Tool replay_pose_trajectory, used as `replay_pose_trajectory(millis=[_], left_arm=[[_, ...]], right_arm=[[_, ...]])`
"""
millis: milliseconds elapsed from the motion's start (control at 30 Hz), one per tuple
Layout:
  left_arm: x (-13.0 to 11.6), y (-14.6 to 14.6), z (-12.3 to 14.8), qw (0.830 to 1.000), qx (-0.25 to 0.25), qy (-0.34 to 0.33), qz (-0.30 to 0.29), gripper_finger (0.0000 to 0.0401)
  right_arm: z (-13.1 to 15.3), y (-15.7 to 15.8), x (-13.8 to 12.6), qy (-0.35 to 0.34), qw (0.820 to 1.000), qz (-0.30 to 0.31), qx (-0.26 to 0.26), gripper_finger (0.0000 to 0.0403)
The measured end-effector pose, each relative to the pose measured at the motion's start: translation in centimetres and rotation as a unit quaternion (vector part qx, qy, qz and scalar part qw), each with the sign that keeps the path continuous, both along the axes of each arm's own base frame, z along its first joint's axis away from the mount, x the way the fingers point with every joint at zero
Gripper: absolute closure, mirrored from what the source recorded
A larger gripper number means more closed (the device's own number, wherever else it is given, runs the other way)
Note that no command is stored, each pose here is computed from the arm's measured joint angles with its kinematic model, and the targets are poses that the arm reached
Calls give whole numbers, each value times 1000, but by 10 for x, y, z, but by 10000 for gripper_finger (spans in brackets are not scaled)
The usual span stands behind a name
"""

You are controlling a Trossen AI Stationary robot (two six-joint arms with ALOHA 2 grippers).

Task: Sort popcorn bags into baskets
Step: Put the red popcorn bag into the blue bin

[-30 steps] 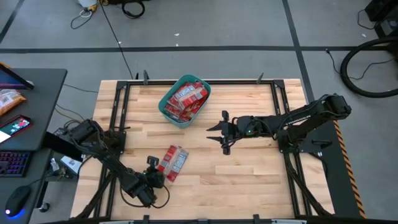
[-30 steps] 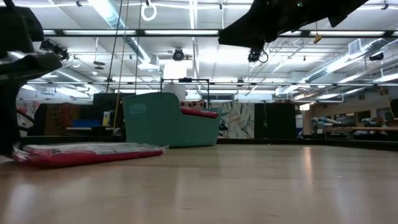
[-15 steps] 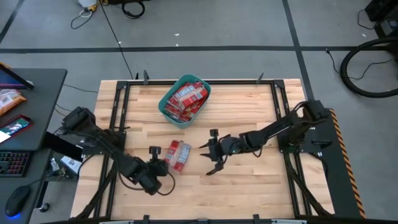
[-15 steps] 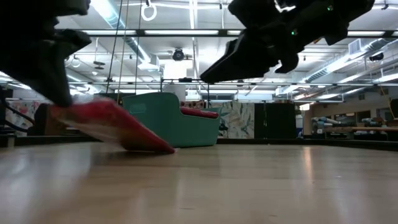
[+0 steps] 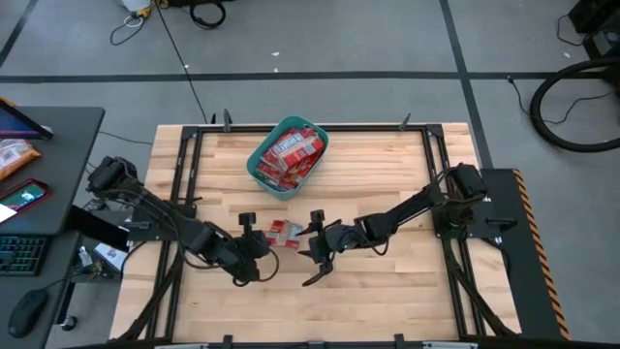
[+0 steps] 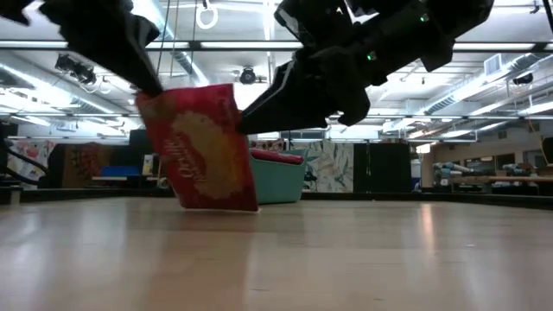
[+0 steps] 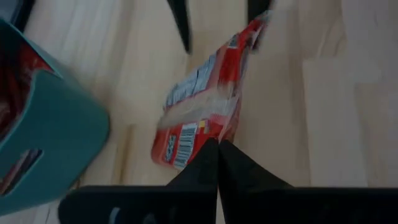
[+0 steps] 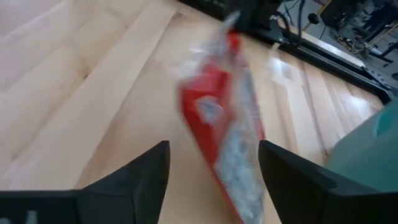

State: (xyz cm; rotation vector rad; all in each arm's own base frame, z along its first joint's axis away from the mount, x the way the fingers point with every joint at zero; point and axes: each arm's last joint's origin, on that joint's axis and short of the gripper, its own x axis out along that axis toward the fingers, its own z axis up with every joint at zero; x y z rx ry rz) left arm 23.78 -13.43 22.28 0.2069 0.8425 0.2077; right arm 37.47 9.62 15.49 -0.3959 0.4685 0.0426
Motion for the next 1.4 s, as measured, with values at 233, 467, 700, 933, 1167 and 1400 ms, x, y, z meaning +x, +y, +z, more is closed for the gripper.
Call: replay_pose_trajectory(millis=[233, 467, 700, 933, 1167, 1400], left_arm=[[11, 3, 6, 999, 9, -34, -26, 399], [12, 3, 6, 998, 18, -28, -46, 393], [12, 2, 6, 998, 11, -28, -46, 340], [10, 2, 8, 999, 4, -28, -41, 236], [4, 5, 9, 1000, -4, -17, -23, 176], [-15, 17, 44, 996, -36, -73, -20, 173]], right_arm=[[2, 3, 12, -16, 1000, -21, 6, 167], [1, 4, 12, -15, 1000, -20, 9, 281], [1, 3, 11, -12, 999, -32, 31, 364], [-1, 0, 11, -6, 998, -61, 23, 353], [7, -1, 9, -15, 997, -66, 32, 353], [29, -7, 2, -27, 994, -98, 33, 363]])
